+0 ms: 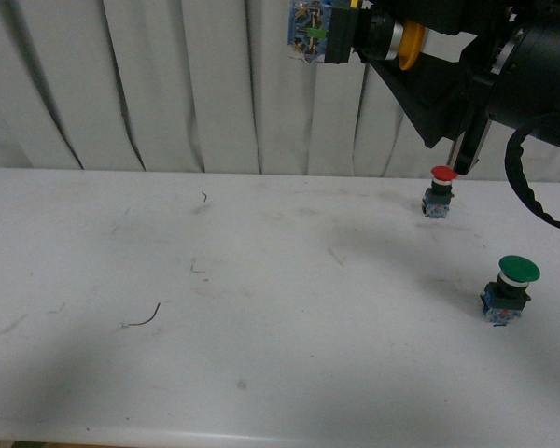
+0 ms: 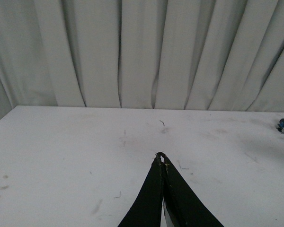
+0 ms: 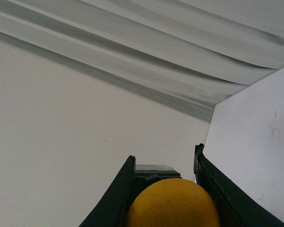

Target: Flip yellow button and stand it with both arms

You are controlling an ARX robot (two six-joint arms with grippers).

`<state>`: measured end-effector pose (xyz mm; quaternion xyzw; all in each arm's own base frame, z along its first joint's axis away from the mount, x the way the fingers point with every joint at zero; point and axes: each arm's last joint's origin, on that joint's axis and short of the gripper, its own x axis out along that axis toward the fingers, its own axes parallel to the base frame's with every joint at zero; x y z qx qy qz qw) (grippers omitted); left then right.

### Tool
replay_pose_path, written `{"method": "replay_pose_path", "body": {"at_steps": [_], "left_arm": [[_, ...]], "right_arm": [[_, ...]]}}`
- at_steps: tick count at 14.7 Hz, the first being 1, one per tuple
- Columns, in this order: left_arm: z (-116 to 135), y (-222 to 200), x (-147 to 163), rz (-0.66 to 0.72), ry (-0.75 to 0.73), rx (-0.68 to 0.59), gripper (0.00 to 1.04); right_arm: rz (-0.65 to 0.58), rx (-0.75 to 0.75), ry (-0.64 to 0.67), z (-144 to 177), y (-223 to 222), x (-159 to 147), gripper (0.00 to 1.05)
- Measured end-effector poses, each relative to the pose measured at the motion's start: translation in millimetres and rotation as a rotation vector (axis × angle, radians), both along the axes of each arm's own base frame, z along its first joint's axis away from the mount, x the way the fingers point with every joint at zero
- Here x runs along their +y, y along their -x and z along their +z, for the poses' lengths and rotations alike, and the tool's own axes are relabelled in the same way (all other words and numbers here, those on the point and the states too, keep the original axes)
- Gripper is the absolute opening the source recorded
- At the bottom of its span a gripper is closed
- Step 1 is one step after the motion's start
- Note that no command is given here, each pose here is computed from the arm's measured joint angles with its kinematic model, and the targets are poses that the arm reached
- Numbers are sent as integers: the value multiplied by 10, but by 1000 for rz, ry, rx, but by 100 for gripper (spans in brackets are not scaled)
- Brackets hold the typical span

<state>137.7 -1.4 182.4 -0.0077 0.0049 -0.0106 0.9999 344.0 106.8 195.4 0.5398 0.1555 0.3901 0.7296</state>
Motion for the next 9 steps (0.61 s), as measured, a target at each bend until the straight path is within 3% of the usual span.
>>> {"method": "replay_pose_path", "body": {"at_steps": [9], "left_arm": [[-123,209,14,21,0,-25,2]], "right_arm": [[12,-25,6,43,20,61,35]]}}
